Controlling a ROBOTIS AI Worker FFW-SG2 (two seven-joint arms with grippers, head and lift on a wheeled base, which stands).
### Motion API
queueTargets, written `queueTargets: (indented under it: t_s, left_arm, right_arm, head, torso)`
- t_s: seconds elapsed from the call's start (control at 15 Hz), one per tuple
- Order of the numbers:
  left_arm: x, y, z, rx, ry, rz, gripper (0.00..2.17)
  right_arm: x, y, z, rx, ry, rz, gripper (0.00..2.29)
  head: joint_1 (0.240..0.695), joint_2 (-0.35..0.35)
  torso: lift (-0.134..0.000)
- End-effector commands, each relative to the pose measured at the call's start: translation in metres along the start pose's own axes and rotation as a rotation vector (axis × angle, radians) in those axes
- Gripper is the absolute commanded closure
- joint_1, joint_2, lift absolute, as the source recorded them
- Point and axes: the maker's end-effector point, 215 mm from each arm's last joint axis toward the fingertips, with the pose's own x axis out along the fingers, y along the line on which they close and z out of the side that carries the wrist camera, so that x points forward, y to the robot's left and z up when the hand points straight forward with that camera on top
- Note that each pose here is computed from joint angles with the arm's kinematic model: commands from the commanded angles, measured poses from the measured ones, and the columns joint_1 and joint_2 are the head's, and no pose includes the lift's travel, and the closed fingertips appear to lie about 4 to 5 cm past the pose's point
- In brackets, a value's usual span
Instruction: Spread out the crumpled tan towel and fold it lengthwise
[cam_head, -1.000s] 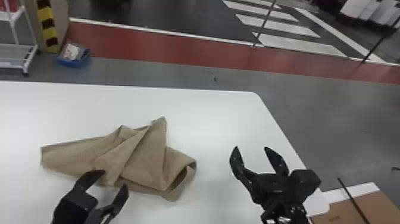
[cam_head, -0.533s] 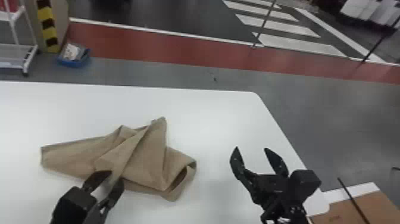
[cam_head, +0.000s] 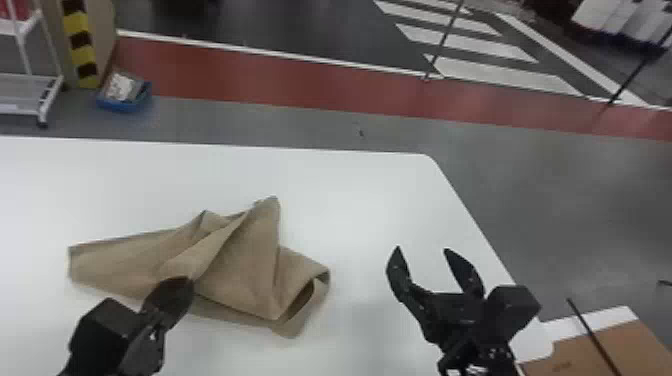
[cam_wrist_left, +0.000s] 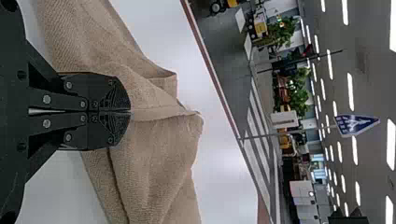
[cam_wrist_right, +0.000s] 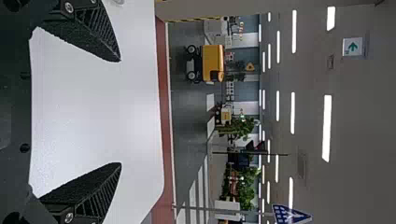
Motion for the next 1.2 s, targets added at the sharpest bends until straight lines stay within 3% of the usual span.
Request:
queueTargets:
  t_s: [0.0,0.27,0.53,0.67,0.8,1.13]
  left_arm:
    - [-0.01,0.018,0.026,-0.043,-0.026,0.015,1.43]
    - [-0.046,0.076,0.09,-0.116,-0.076,0.076,1.43]
    - [-0.07,0.12,0.122,-0.167,-0.102,0.144,1.43]
    - [-0.076,0.125,0.136,-0.182,-0.114,0.15,1.43]
    - [-0.07,0.111,0.144,-0.185,-0.117,0.121,1.43]
    - [-0.031,0.053,0.17,-0.106,-0.125,0.028,1.43]
  right_arm:
    - [0.0,0.001,0.0,0.002,0.001,0.001,0.09]
    - [0.002,0.009,-0.001,0.001,0.0,0.013,0.09]
    - [0.002,0.016,-0.001,-0.017,0.002,0.03,0.09]
    - [0.004,0.027,-0.006,-0.047,0.016,0.06,0.09]
    - [0.004,0.056,-0.008,-0.082,0.016,0.157,0.09]
    - [-0.031,0.187,0.005,-0.293,-0.088,0.583,0.09]
  head:
    - [0.695,-0.35]
    - [0.695,-0.327]
    - [0.695,-0.261]
    - [0.695,-0.223]
    - [0.695,-0.204]
    - [0.695,-0.143]
  torso:
    - [-0.12]
    - [-0.12]
    - [-0.12]
    - [-0.12]
    - [-0.12]
    - [-0.12]
